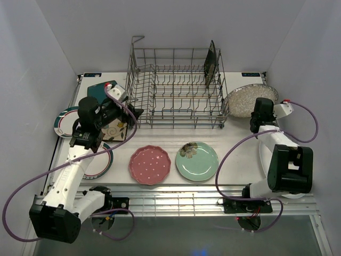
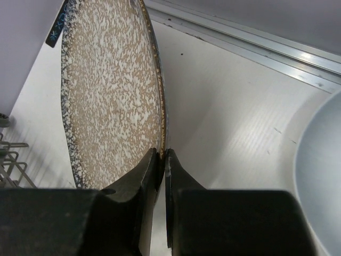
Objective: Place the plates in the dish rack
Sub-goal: Pick up the plate from the corner of the board.
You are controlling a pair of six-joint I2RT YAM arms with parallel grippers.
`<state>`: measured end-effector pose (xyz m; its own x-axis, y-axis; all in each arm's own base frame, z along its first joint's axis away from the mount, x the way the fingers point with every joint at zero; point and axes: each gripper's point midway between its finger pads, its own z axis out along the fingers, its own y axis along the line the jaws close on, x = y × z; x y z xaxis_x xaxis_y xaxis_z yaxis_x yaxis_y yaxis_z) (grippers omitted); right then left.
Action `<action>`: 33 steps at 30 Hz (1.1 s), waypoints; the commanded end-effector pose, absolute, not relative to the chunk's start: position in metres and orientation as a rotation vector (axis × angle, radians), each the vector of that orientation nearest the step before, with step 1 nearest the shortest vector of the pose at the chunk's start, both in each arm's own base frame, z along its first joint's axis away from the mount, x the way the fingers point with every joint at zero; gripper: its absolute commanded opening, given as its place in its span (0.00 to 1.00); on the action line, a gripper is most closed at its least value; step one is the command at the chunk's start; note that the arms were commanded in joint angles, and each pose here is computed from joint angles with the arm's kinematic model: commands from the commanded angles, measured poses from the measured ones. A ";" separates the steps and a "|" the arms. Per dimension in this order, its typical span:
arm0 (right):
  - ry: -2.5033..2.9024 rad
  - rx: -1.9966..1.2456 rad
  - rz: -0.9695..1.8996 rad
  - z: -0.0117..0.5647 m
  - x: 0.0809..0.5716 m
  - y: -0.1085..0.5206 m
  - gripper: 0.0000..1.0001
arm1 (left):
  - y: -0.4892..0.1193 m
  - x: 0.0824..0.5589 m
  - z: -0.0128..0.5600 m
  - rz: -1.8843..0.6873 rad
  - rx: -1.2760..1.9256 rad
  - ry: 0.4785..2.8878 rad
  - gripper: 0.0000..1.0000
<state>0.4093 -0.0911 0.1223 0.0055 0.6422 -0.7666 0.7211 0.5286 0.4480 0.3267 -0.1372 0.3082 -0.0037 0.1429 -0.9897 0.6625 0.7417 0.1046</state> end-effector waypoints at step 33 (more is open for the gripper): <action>1.647 0.939 -0.052 0.179 0.283 -0.071 0.08 | -0.401 0.223 0.268 -0.698 1.374 1.384 0.98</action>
